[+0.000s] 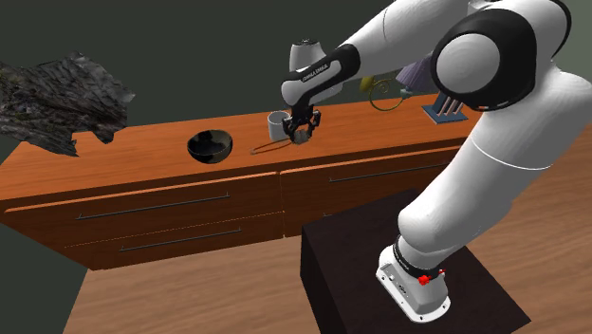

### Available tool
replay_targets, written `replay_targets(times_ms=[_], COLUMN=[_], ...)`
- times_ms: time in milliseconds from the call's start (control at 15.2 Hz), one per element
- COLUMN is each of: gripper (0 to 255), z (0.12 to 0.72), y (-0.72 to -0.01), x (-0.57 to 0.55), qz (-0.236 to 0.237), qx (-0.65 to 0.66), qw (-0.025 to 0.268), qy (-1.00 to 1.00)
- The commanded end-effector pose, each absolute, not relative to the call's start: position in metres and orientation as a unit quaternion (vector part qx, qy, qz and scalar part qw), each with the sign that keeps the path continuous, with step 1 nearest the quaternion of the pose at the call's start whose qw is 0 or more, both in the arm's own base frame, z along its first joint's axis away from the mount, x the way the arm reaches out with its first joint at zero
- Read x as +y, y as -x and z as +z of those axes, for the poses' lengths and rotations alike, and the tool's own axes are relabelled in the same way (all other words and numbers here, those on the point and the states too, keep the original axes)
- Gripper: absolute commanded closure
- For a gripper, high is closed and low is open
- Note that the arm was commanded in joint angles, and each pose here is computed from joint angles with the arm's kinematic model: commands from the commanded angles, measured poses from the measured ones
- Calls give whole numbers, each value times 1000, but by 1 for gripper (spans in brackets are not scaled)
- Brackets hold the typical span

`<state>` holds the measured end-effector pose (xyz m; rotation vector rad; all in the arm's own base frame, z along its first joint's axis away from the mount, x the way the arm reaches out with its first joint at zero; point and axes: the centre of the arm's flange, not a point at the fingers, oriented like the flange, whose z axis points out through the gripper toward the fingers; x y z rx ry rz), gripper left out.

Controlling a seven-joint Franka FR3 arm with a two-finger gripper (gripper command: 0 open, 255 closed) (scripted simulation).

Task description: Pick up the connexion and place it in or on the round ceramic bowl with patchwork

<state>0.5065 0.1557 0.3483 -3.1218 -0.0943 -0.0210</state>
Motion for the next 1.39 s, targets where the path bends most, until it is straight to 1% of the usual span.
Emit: replay_targets(times_ms=[0,924,1320], gripper=[255,255,255], z=[360,432,435], y=[-506,-506,-534], x=[155,155,230], qz=[-7,-7,-7], qx=[-30,-30,-30], qw=[9,9,9], qy=[999,999,999])
